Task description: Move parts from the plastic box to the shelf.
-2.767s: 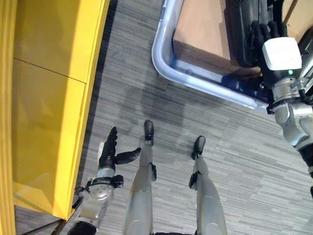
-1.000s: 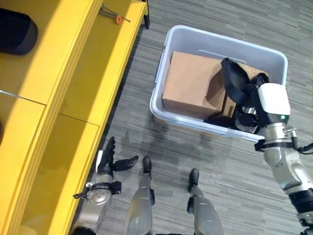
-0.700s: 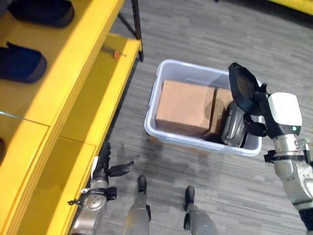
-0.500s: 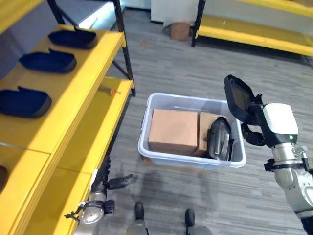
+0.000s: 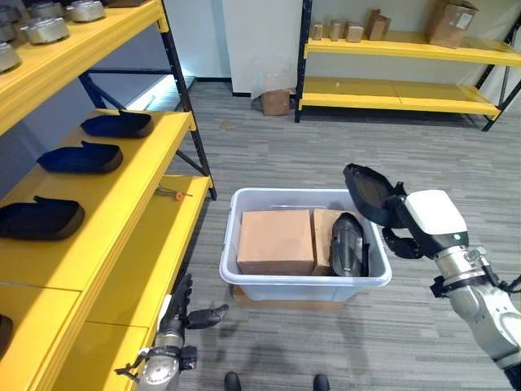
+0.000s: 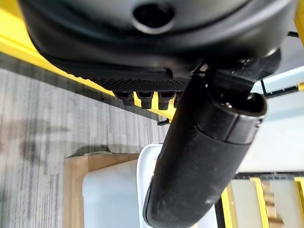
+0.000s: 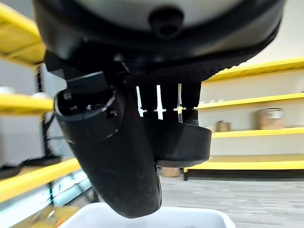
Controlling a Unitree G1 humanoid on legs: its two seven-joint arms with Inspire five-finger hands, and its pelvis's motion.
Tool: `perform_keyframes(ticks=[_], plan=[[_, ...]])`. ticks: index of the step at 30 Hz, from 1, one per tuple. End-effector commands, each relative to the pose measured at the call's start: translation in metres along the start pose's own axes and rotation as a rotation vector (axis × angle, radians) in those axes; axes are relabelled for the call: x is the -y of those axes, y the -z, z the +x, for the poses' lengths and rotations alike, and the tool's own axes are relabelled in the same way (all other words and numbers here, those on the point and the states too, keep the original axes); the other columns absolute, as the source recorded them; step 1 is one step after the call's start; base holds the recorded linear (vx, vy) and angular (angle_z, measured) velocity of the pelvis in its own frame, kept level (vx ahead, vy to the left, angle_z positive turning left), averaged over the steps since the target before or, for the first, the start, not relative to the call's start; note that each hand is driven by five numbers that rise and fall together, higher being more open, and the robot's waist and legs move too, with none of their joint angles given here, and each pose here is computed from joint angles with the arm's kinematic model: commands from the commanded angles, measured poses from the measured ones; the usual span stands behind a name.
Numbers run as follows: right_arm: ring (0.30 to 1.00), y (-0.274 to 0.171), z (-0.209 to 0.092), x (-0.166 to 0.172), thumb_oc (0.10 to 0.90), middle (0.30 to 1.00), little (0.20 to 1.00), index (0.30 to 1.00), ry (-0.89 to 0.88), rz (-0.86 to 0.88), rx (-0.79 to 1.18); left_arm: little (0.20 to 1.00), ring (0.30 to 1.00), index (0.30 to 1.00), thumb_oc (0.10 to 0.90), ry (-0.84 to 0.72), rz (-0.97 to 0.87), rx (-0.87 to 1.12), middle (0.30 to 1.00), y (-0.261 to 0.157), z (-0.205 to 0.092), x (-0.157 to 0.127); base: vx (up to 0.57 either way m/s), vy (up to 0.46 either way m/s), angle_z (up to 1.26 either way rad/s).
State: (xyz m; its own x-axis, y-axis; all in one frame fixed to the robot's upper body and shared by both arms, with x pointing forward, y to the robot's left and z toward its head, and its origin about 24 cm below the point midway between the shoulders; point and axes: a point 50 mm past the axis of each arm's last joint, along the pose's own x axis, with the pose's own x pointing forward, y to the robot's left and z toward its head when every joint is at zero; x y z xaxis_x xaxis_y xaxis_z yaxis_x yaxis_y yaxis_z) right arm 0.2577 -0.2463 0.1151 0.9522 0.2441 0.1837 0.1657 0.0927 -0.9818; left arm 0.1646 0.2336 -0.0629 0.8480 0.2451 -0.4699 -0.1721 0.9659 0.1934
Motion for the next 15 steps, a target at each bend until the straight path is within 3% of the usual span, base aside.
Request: perform_keyframes(ticks=[1,4,9,15], plan=[[0.300,-0.019,0.042,0.092,0.400,0.300,0.300,0.300,0.388,-0.095,0.174,1.000,1.000,1.000,0.900,-0.006,0.002,0.134,1.000,-0.027,0.007,-0.006,-0.12,-0.123,0.18],[0.300,-0.019,0.044,0.096,0.400,0.300,0.300,0.300,0.406,-0.092,0.179,1.000,1.000,1.000,0.900,-0.007,-0.003,0.104,1.000,-0.019,0.006,-0.005,-0.23,-0.097,0.38],[0.300,-0.006,0.040,0.101,0.400,0.300,0.300,0.300,0.449,-0.153,0.113,1.000,1.000,1.000,0.900,0.025,0.000,0.151,1.000,-0.031,0.010,-0.001,-0.23,-0.065,1.21],[0.300,0.000,0.032,0.095,0.400,0.300,0.300,0.300,0.453,-0.156,0.063,1.000,1.000,1.000,0.900,0.039,-0.019,0.194,1.000,-0.044,0.013,0.003,-0.02,0.058,1.41]])
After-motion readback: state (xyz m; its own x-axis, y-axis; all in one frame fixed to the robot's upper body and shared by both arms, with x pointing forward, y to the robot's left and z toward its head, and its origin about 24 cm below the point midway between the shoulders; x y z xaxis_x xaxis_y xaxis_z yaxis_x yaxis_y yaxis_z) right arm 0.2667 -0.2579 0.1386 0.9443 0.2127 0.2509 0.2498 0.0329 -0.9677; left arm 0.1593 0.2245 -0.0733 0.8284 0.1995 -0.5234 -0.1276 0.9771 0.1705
